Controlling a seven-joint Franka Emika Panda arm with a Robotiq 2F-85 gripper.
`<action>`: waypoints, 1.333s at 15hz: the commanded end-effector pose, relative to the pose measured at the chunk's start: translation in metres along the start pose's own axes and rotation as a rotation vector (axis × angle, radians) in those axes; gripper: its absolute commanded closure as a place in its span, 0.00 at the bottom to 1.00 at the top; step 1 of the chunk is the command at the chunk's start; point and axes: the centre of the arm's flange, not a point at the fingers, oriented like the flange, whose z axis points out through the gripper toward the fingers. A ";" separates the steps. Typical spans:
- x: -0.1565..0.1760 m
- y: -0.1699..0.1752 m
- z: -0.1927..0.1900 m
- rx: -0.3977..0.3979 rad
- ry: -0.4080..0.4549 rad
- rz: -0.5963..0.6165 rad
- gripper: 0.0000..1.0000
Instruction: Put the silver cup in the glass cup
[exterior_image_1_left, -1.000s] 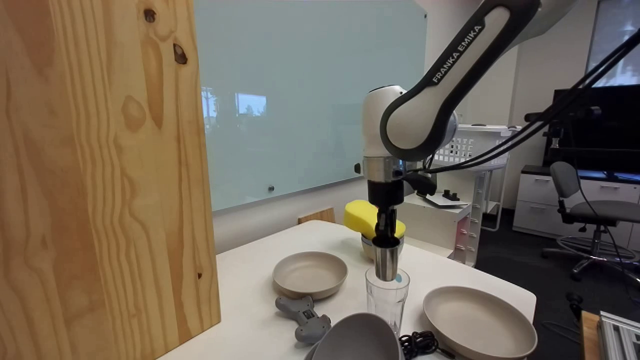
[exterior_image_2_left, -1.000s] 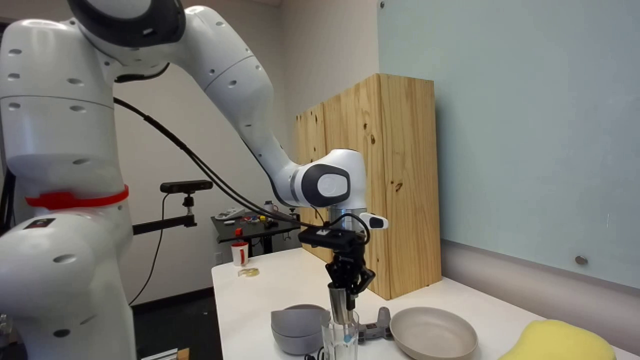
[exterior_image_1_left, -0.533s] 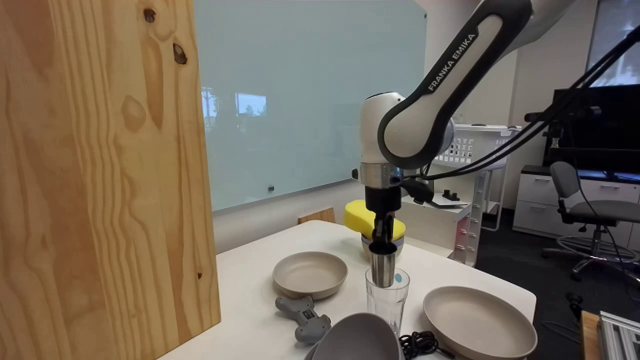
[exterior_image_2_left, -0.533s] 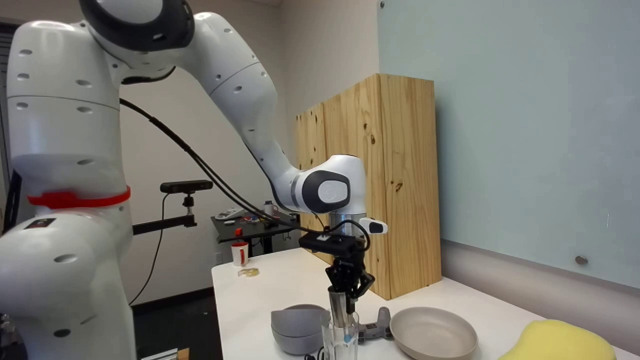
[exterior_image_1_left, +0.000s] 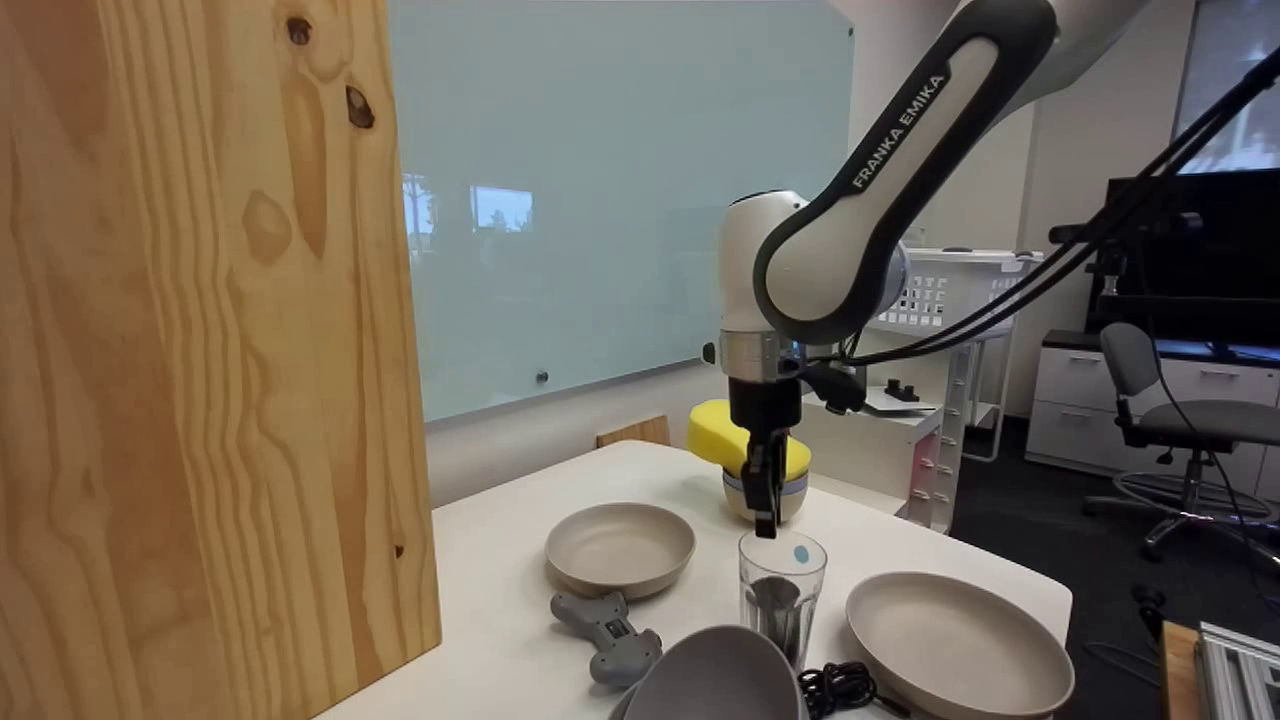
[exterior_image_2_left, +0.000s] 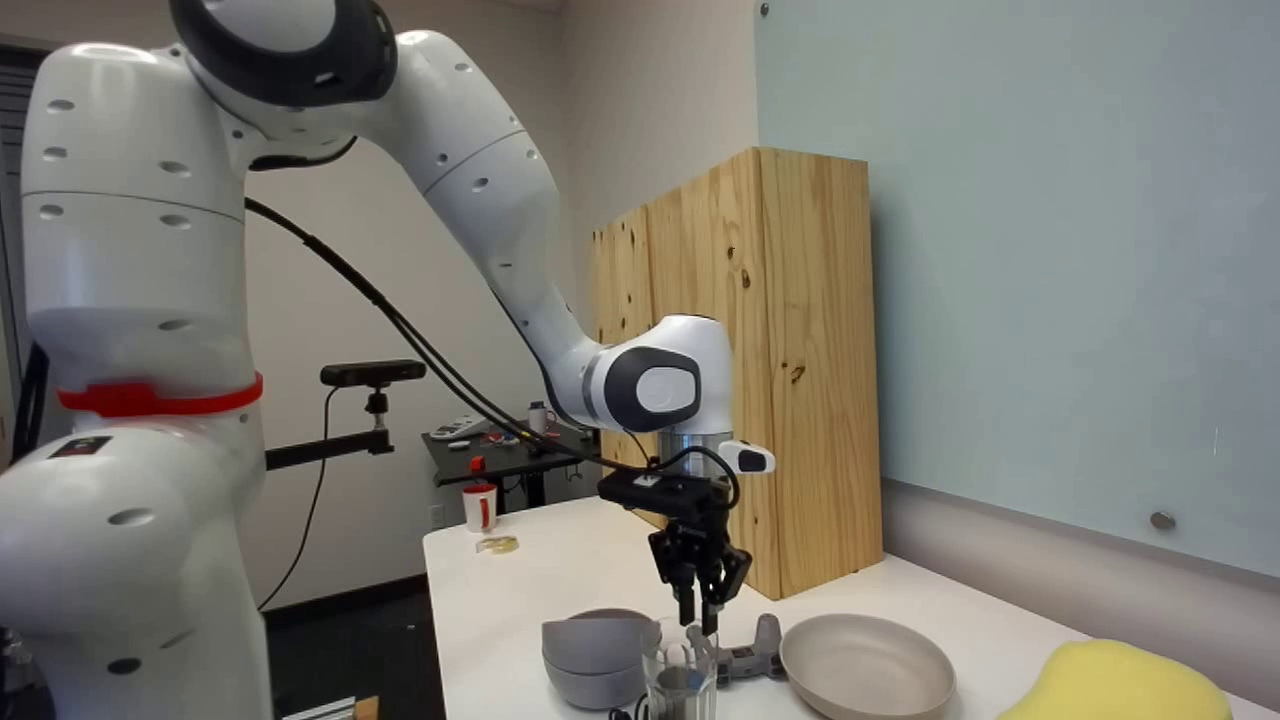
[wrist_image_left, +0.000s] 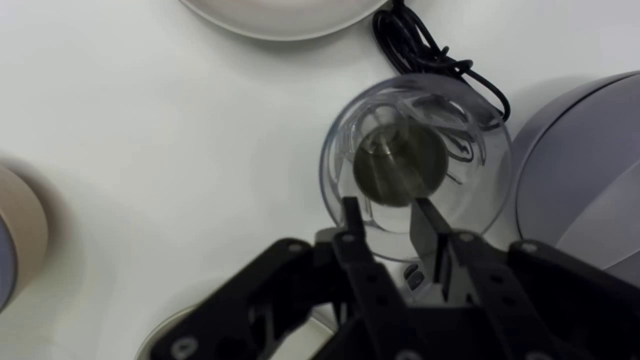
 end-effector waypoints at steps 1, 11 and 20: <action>0.004 -0.001 0.005 0.016 -0.002 -0.010 0.35; 0.030 0.005 -0.042 -0.048 0.007 0.008 0.00; 0.019 -0.007 -0.130 -0.090 -0.108 0.077 0.00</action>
